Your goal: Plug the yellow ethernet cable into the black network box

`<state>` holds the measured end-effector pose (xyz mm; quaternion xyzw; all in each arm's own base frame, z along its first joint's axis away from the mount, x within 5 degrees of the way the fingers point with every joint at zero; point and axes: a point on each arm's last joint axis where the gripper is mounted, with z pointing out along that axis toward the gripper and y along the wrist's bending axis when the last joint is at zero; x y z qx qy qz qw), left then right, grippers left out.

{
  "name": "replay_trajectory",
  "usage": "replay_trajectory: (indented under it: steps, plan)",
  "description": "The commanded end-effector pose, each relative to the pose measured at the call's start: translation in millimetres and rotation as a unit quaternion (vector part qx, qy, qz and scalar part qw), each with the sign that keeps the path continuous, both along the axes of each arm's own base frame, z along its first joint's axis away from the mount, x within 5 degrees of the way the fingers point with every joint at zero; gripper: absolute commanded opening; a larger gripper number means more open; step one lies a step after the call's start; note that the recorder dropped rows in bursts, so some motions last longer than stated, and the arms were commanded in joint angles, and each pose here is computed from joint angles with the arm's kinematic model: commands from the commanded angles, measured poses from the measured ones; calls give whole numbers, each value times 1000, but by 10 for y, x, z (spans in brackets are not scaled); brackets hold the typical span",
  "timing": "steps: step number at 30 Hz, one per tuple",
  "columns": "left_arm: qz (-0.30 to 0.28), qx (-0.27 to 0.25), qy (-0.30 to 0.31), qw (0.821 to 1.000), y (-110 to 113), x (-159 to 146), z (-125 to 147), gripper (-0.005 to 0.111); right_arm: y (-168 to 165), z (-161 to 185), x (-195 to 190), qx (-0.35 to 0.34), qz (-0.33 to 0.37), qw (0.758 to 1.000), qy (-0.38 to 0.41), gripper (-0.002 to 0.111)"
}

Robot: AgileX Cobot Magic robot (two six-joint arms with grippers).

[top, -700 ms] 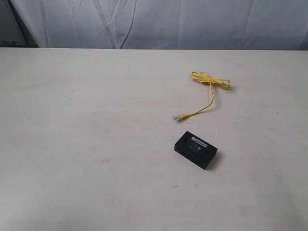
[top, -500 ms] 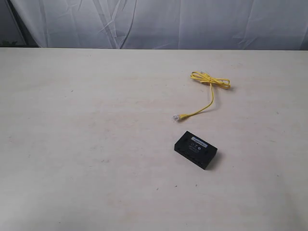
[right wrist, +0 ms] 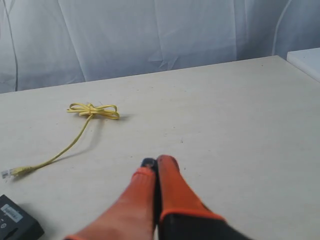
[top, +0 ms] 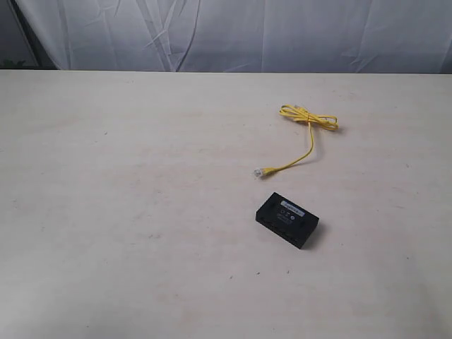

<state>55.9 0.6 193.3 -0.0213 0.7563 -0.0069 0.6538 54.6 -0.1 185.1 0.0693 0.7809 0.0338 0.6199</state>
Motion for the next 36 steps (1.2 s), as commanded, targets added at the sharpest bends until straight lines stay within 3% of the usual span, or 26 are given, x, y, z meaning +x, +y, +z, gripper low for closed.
replay_trajectory:
  steps: [1, 6, 9, 11, 16, 21, 24, 28, 32, 36]
  plan:
    - [1, 1, -1, 1000, 1, -3, -11, 0, -7, 9, -2, -6, -4, 1000, -9, -1]
    - [1, 1, -1, 1000, 1, -3, -11, 0, -7, 38, 4, 3, -6, 1000, -26, -1]
    - [1, 1, -1, 1000, 1, -3, -11, 0, 15, 123, 16, 111, -11, 991, -75, -1]
    - [1, 1, -1, 1000, 1, -3, -11, 0, -22, 222, 18, 128, -27, 983, -131, -1]
    - [1, 1, -1, 1000, 1, -3, -11, 0, -182, 444, -39, 289, -91, 912, -277, -1]
    - [1, 1, -1, 1000, 1, -3, -11, 0, -283, 628, -134, 284, -122, 875, -372, -1]
    - [1, 1, -1, 1000, 1, -3, -11, 0, -263, 862, -203, 260, -106, 870, -406, -1]
    - [1, 3, -1, 1000, 2, -3, -11, 0, -184, 1228, -151, 187, -75, 898, -391, -1]
    - [1, 4, -1, 1000, 3, -3, -11, 0, -99, 1632, 38, 88, -42, 940, -326, -1]
    - [6, 55, -11, 998, 23, -1, 10, 0, -77, 1889, 302, 10, -28, 972, -232, -1]
